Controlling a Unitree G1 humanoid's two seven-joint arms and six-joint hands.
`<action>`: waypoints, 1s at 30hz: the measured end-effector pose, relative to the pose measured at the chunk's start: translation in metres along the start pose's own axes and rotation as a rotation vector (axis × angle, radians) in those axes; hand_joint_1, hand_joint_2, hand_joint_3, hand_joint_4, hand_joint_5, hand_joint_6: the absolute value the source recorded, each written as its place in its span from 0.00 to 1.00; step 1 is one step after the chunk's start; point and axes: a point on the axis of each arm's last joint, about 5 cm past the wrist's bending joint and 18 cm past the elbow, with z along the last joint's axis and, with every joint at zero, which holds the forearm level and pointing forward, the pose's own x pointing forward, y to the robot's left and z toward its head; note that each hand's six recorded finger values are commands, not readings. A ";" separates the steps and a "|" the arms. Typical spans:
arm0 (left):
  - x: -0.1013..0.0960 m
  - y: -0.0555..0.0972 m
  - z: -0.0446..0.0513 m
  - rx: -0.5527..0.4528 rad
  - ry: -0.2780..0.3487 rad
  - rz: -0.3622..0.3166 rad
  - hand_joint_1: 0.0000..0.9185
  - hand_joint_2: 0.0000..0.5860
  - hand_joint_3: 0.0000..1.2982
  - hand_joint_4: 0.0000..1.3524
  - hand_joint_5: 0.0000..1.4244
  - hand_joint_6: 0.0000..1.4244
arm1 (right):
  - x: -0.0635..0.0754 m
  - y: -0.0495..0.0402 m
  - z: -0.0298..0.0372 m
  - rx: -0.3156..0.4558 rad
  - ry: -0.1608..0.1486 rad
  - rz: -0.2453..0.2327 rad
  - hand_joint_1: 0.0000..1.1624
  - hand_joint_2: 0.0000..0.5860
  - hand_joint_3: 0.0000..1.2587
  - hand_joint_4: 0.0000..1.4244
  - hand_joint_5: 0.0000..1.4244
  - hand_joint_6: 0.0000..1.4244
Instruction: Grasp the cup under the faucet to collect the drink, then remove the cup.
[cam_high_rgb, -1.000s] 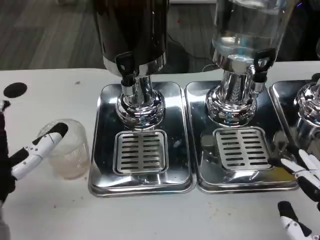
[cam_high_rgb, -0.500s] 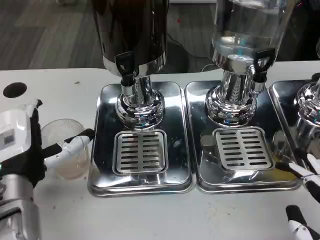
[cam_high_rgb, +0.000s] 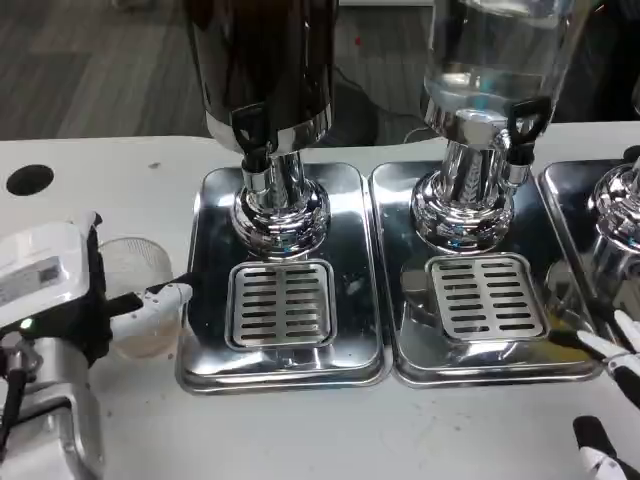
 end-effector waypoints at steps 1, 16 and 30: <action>0.000 0.000 0.0012 0.006 -0.002 -0.007 0.19 0.10 0.13 0.12 0.27 0.40 | 0.000 0.0001 -0.0001 0.000 -0.001 0.001 0.39 0.83 0.15 0.00 0.00 0.00; 0.004 -0.003 0.0092 0.048 -0.011 -0.050 0.29 0.14 0.25 0.29 0.41 0.51 | -0.001 0.0017 -0.0040 0.024 0.000 -0.005 0.39 0.81 0.14 0.00 0.00 0.00; -0.001 -0.010 0.0101 0.075 -0.019 0.034 0.33 0.22 0.43 0.49 0.59 0.64 | 0.000 0.0030 -0.0052 0.037 -0.013 0.004 0.39 0.78 0.14 0.00 0.00 0.00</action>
